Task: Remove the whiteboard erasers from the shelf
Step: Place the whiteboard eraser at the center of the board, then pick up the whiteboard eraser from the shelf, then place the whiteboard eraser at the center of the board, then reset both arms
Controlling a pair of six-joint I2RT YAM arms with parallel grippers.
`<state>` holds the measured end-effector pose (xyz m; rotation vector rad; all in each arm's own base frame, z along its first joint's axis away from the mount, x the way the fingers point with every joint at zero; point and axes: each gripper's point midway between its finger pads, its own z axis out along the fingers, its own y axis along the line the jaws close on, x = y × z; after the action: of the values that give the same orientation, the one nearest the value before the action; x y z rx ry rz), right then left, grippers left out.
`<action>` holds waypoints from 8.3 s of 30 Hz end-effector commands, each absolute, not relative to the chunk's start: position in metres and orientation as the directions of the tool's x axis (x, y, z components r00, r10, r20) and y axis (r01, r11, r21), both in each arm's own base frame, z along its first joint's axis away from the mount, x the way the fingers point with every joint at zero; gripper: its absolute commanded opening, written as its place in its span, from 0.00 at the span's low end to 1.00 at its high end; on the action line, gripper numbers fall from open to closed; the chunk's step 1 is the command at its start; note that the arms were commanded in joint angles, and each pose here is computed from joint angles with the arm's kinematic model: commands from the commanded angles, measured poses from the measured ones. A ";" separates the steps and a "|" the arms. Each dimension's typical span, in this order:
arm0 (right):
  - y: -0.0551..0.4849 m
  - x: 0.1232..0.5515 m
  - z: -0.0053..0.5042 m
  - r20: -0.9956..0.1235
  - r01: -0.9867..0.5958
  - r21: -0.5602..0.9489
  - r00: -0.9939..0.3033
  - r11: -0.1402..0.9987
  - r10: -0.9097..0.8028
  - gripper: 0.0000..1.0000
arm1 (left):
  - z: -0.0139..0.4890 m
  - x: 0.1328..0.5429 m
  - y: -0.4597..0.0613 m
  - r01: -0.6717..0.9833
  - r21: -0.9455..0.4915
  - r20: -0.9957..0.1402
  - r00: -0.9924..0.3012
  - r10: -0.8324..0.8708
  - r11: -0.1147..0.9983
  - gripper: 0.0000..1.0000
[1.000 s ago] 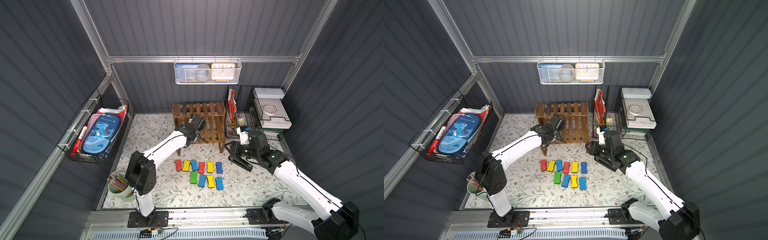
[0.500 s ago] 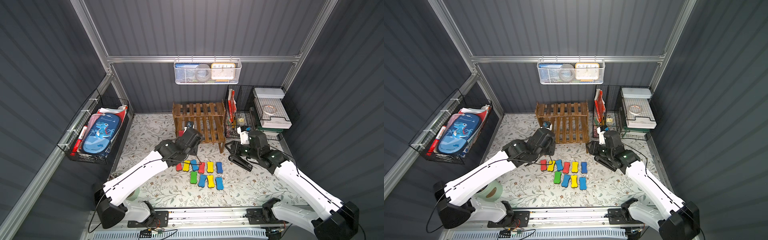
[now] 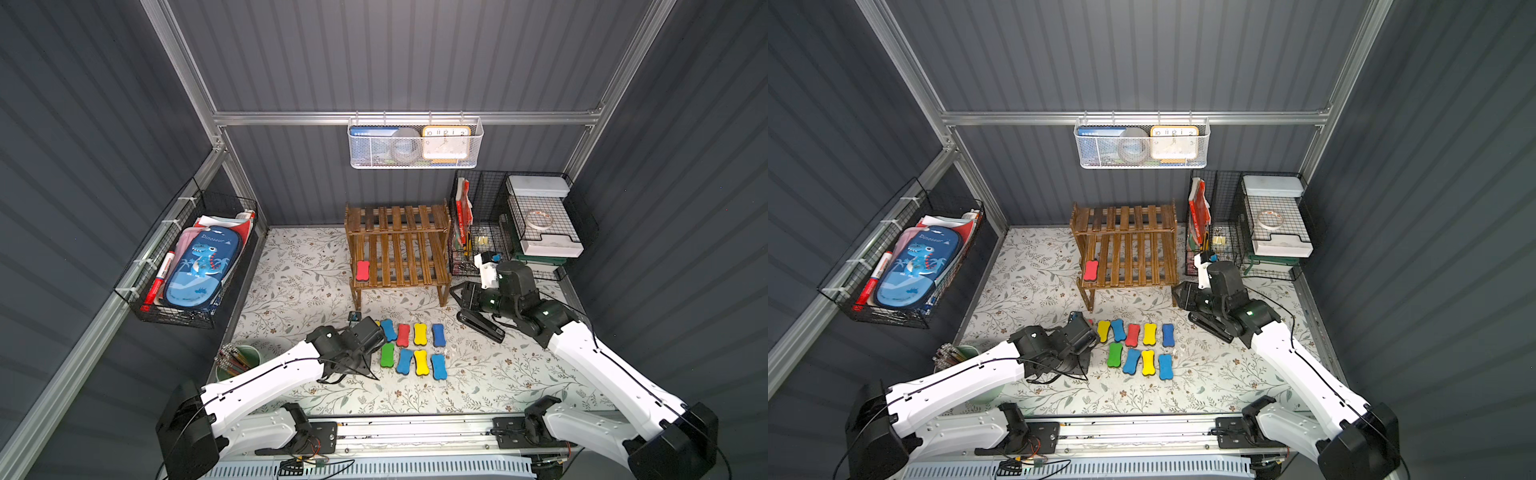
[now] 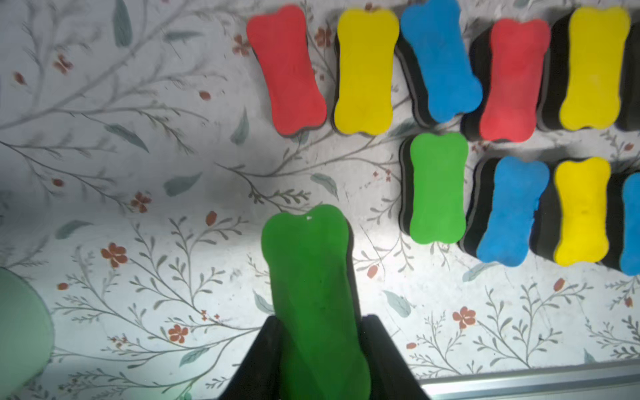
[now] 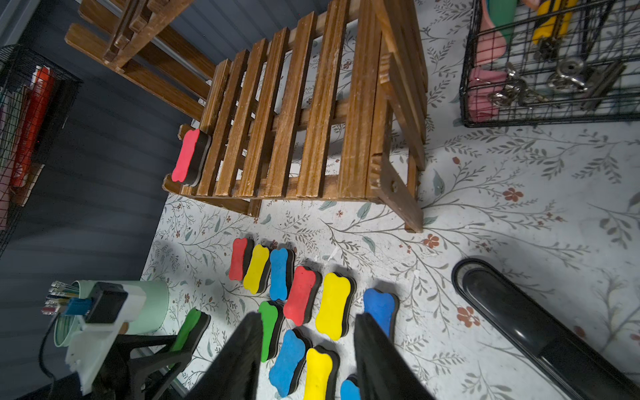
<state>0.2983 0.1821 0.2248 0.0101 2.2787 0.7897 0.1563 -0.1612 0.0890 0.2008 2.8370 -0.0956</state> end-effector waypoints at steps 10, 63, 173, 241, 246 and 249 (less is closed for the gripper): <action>0.180 0.301 0.224 -0.633 -0.204 0.532 -0.740 0.822 0.226 0.48 | 0.054 0.171 -0.197 0.164 -0.085 -0.267 -0.954 0.136 0.983 0.37; 0.172 0.298 0.237 -0.656 -0.201 0.527 -0.715 0.826 0.244 0.48 | 0.245 0.352 -0.218 0.246 0.112 -0.618 -0.742 0.261 0.963 0.73; 0.167 0.303 0.232 -0.649 -0.174 0.527 -0.714 0.832 0.262 0.48 | 0.033 0.185 -0.143 0.025 -0.030 -0.264 -0.964 0.016 0.999 0.59; 0.097 0.306 0.253 -0.804 0.023 0.346 -0.508 0.938 0.310 0.85 | 0.064 0.411 -0.003 -0.150 0.114 -0.914 -0.403 0.045 0.982 0.99; 0.061 0.321 0.235 -0.847 0.189 0.203 -0.458 0.961 0.270 0.99 | 0.062 0.409 -0.003 -0.152 0.114 -0.908 -0.418 0.041 0.982 0.99; 0.048 0.333 0.217 -0.838 0.255 0.165 -0.473 0.953 0.272 0.99 | 0.062 0.410 -0.003 -0.153 0.113 -0.908 -0.417 0.040 0.982 0.99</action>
<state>0.3243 0.0719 0.2270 0.3136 2.1032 0.1696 0.4062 -0.0047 0.0567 -0.0477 2.0028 0.2196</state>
